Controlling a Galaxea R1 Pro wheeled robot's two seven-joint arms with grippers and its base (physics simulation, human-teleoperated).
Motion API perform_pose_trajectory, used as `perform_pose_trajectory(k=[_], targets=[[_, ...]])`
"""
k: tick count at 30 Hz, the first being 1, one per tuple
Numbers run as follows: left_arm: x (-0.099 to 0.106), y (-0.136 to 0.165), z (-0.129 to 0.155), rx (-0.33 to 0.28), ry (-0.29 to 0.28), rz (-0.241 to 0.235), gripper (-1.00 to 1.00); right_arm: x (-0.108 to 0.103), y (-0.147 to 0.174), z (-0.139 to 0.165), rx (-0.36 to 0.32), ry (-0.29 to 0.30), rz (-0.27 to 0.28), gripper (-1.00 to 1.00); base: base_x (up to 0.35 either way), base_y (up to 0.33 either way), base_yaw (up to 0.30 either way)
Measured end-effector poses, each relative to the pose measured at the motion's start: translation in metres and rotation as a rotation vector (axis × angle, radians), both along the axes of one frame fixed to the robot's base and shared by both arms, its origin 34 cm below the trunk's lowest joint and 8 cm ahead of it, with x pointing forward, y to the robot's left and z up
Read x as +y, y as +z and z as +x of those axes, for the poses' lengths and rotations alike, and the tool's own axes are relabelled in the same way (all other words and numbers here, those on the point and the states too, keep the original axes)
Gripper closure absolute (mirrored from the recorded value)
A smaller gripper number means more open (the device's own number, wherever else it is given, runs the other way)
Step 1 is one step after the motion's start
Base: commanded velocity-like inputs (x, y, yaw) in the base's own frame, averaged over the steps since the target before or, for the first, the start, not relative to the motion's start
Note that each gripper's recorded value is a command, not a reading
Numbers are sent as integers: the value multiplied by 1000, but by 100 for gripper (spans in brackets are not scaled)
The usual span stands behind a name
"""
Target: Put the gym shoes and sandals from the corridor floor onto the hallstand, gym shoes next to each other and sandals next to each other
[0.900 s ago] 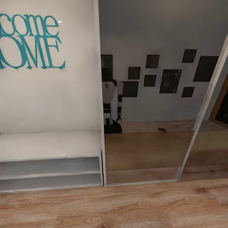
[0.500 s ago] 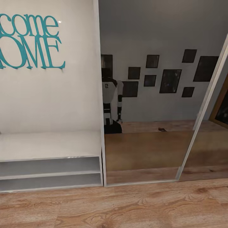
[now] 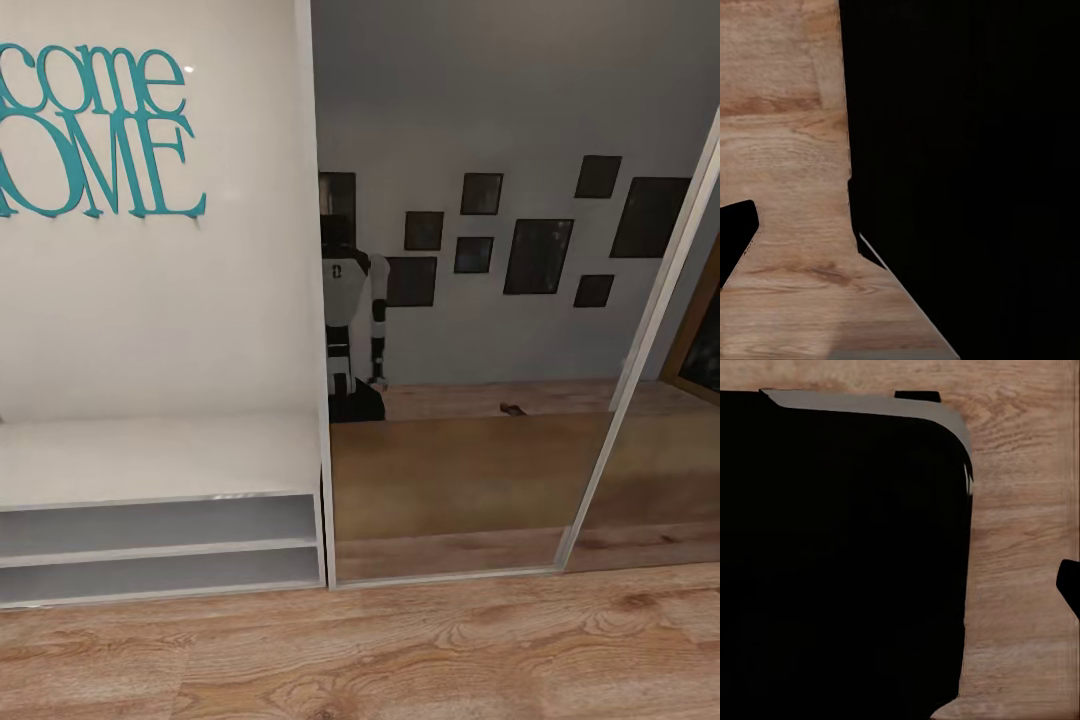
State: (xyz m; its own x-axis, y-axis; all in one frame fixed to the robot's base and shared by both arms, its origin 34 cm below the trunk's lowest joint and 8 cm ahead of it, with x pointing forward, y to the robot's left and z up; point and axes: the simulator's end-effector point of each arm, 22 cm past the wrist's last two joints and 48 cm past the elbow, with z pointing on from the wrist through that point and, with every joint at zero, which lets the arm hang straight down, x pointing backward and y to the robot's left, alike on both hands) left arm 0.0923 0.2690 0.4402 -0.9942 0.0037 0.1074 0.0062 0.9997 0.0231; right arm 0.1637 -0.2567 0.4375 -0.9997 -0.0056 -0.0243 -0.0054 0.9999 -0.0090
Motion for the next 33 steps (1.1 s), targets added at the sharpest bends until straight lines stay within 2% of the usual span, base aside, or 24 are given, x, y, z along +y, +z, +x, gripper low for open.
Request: perform_pose_trajectory(k=[7,16,23,33], targets=[[13,-1,20,-41,-2,17,-100,-16,1,19,-39,0,-21,-100,0,0,0],[40,0,59,-141,-10,52,-100,-35,5,48,-113,0,-45,-100,0,0,0],[45,2,91,-225,-12,58,-100,-37,9,75,-190,-2,-47,-100,0,0,0],[37,12,173,-392,-25,47,-100,-36,19,113,-302,-1,-40,-100,0,0,0]])
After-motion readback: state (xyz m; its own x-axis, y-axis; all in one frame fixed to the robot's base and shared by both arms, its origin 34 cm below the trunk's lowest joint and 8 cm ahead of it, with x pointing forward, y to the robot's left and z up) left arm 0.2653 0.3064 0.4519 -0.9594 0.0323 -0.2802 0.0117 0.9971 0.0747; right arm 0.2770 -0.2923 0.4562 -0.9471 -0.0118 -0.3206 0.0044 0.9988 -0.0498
